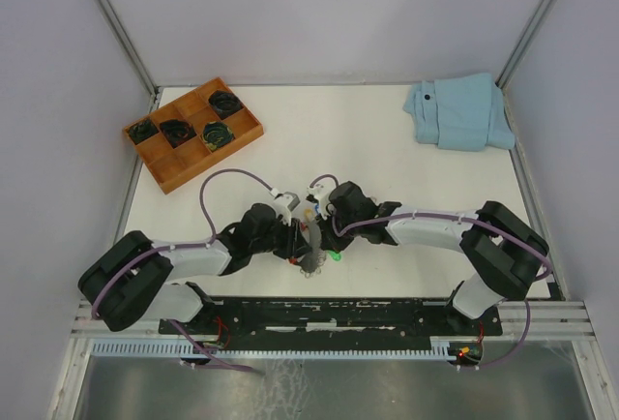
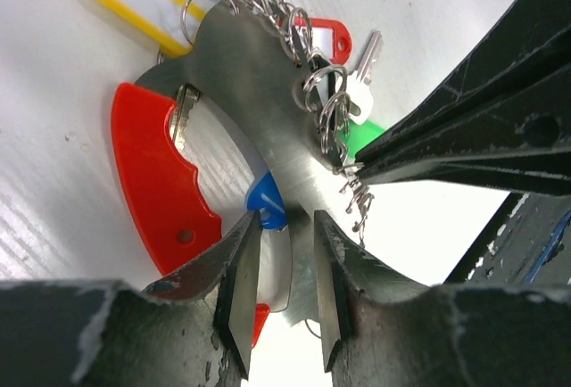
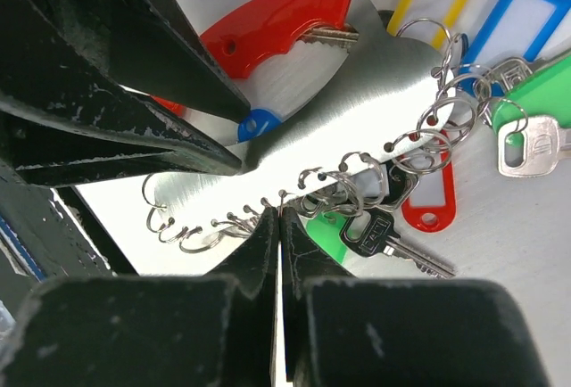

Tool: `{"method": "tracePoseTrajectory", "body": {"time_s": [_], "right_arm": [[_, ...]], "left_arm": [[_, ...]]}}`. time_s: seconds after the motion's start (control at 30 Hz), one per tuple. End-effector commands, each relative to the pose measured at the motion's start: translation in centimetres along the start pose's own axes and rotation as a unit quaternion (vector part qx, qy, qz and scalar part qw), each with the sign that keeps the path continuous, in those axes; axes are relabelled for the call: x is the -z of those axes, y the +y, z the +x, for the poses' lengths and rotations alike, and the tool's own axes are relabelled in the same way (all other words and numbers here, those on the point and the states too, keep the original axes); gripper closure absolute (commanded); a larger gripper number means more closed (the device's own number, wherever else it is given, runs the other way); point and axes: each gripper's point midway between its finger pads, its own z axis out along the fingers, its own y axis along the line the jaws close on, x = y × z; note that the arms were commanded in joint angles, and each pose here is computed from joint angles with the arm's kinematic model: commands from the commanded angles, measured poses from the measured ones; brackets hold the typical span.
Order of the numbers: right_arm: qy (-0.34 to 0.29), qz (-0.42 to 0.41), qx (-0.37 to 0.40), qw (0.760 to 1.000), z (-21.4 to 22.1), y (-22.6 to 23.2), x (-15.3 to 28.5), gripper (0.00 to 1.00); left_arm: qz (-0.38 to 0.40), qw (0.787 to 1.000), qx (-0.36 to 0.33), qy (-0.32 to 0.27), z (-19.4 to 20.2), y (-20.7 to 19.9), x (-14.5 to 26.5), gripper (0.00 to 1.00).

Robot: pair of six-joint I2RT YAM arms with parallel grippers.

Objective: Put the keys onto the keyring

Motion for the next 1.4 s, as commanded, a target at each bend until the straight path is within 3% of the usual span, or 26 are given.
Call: {"method": "tracePoseTrajectory", "body": {"time_s": [0.0, 0.5, 0.8, 0.97, 1.13, 1.23, 1.37], "right_arm": [[-0.035, -0.007, 0.034, 0.999, -3.1, 0.7, 0.7, 0.99], [-0.144, -0.007, 0.172, 0.975, -8.2, 1.7, 4.4, 0.99], [-0.214, 0.010, 0.266, 0.940, -11.3, 2.1, 7.2, 0.99], [-0.237, 0.011, 0.268, 0.934, -12.2, 2.2, 7.2, 0.99], [-0.237, 0.008, 0.236, 0.943, -10.8, 1.7, 6.0, 0.99], [-0.241, 0.006, 0.216, 0.946, -9.2, 1.2, 5.1, 0.99], [-0.259, 0.002, 0.205, 0.944, -7.9, 0.9, 4.4, 0.99]], "left_arm": [[0.010, 0.999, 0.012, -0.052, -1.9, -0.6, 0.5, 0.63], [0.065, 0.982, 0.015, -0.177, -8.1, -1.2, 4.5, 0.60], [0.108, 0.948, -0.065, -0.293, -12.7, -3.2, 7.8, 0.57], [0.108, 0.954, -0.069, -0.272, -12.6, -2.9, 6.4, 0.57], [0.145, 0.963, -0.016, -0.228, -9.3, -2.8, 4.9, 0.58], [0.162, 0.966, 0.013, -0.201, -7.3, -2.8, 4.4, 0.64], [0.171, 0.971, 0.012, -0.169, -5.0, -4.0, 3.6, 0.65]]}}
